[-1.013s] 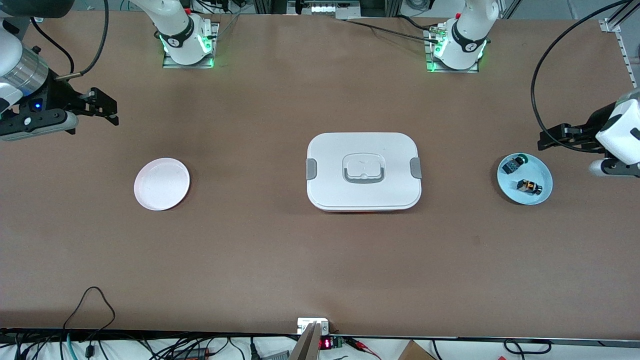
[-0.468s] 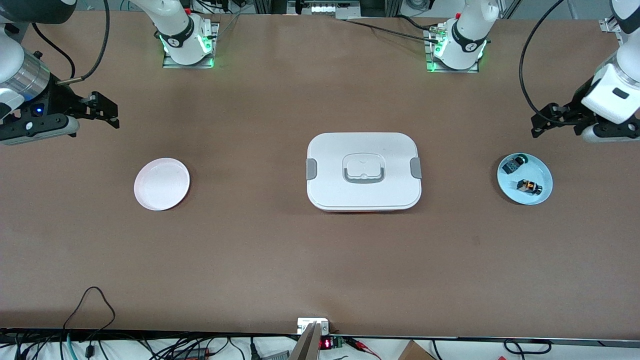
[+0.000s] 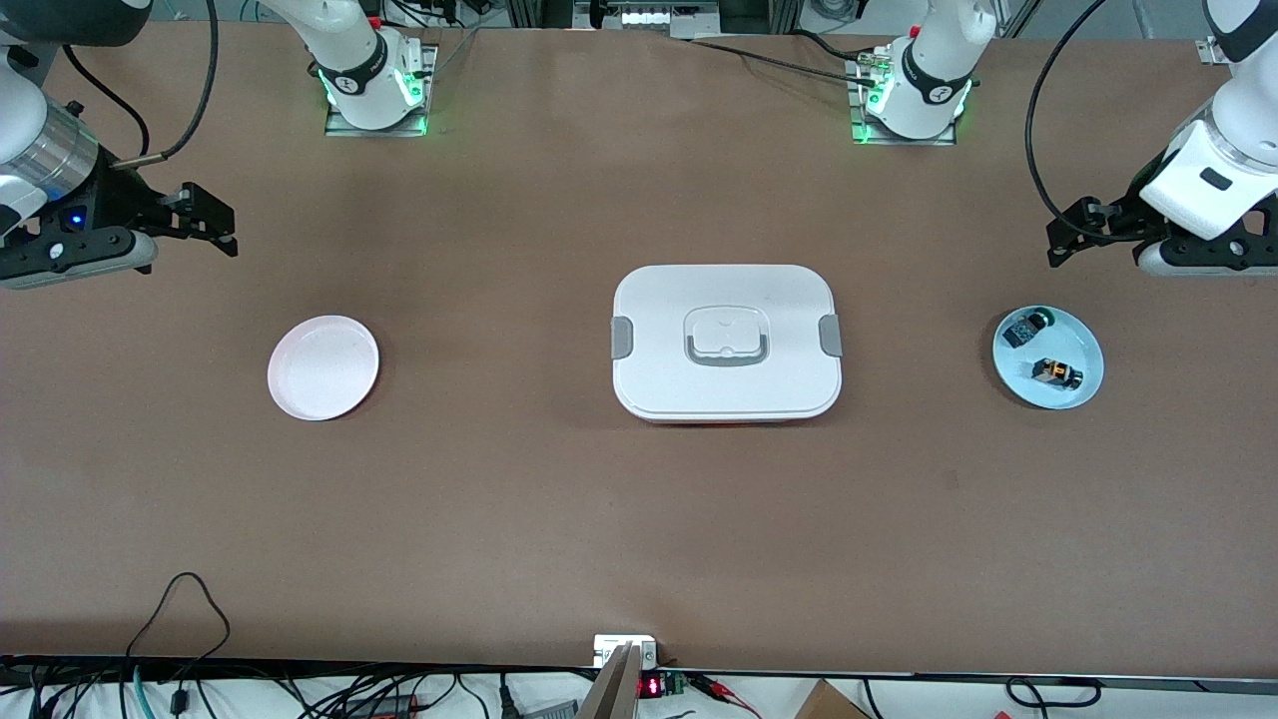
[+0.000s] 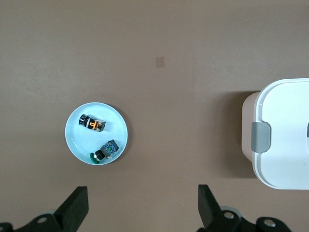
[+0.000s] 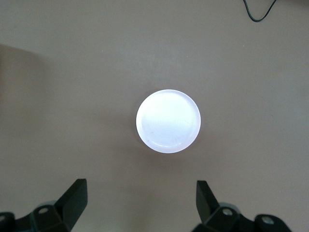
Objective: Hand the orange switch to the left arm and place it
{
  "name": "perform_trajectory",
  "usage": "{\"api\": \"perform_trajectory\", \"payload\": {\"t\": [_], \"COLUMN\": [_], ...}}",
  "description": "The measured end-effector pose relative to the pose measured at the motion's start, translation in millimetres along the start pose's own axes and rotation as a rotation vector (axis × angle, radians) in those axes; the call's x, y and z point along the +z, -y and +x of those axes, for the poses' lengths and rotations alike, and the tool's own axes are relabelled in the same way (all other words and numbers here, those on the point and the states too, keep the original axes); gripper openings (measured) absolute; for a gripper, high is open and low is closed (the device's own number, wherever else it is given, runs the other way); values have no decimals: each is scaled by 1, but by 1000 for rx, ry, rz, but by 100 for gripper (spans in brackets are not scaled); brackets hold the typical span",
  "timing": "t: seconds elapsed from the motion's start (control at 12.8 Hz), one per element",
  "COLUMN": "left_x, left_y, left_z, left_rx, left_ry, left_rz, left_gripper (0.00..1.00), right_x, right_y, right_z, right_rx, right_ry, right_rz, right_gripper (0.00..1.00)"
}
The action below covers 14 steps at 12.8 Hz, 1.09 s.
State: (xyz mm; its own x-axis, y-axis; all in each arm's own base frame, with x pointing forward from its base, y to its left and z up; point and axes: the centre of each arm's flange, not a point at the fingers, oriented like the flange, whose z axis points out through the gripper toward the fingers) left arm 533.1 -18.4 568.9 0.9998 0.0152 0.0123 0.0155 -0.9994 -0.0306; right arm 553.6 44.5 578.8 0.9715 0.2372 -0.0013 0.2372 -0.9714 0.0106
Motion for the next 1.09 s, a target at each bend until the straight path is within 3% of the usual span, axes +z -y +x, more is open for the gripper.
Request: {"api": "perform_trajectory", "payload": {"t": [1.09], "left_x": [-7], "left_y": [5], "left_z": [6], "left_rx": [-10], "left_ry": [32], "left_rz": [2], "left_gripper": [100], "right_x": [0], "right_y": [2], "right_z": [0], "right_rx": [-4], "right_ry": [3], "right_rz": [0], "right_gripper": [100]}}
